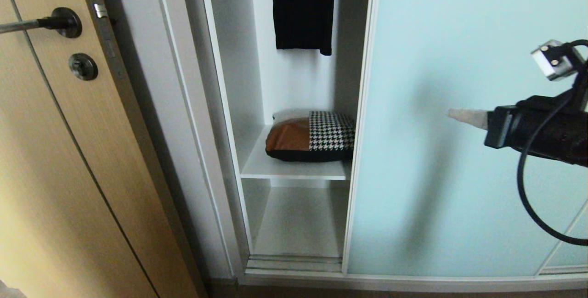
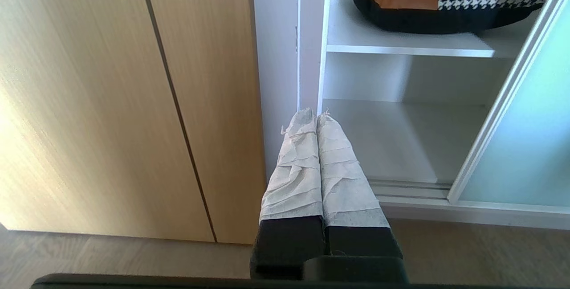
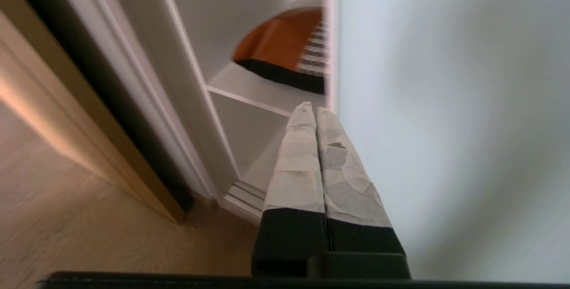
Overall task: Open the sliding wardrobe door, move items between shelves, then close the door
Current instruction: Close the door
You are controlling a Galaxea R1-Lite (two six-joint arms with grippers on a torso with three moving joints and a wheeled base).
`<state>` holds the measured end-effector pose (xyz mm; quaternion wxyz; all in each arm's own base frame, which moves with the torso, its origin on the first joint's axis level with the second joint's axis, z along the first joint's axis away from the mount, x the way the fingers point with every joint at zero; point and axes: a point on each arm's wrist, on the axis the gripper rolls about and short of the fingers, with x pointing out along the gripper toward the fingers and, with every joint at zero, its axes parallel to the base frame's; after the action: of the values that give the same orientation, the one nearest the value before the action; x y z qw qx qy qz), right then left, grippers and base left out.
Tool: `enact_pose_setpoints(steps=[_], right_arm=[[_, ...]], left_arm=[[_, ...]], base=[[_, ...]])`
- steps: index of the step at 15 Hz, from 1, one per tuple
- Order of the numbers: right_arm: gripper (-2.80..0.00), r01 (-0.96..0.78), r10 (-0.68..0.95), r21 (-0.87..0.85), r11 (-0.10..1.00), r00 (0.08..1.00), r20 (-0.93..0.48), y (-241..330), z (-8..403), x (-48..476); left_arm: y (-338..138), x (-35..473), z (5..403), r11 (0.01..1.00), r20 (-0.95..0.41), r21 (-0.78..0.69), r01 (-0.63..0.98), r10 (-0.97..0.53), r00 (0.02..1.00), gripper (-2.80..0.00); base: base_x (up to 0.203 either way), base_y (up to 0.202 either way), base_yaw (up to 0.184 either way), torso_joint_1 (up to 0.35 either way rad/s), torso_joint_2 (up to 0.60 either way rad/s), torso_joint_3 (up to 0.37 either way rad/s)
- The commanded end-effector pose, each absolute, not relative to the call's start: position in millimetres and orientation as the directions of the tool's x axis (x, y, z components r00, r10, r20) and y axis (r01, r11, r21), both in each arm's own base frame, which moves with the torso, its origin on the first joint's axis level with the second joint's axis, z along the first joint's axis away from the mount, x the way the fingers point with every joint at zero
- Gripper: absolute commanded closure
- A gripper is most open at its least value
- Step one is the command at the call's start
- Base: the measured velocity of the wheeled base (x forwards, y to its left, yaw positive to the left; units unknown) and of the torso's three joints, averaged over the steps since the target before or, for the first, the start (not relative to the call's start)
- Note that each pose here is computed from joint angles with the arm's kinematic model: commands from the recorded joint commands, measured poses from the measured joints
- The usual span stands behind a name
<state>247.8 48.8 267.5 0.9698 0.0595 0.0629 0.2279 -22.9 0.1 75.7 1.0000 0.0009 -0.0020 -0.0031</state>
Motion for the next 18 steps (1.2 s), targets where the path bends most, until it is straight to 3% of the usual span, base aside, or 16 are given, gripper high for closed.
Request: enact_pose_setpoints(steps=[1,6,9,18], right_arm=[[0.00,-0.463,0.486,0.162,0.871,0.860,-0.156,69,247,286],[0.00,-0.507,0.528,0.155,0.848,0.834,-0.160,112,231,341],[0.00,-0.459,0.475,0.131,0.879,0.867,-0.152,139,224,365],[0.00,-0.378,0.390,0.125,0.917,0.915,-0.099,147,216,406]], left_arm=[[0,-23,75,1.000,0.002,0.002,0.006,-0.006,1.000,0.00],[0,-23,75,1.000,0.002,0.002,0.006,-0.006,1.000,0.00],[0,-23,75,1.000,0.002,0.002,0.006,-0.006,1.000,0.00],[0,-23,75,1.000,0.002,0.002,0.006,-0.006,1.000,0.00]], base=[[0.000,0.000,0.000,0.000,0.00,0.000],[0.000,0.000,0.000,0.000,0.00,0.000],[0.000,0.000,0.000,0.000,0.00,0.000],[0.000,0.000,0.000,0.000,0.00,0.000]])
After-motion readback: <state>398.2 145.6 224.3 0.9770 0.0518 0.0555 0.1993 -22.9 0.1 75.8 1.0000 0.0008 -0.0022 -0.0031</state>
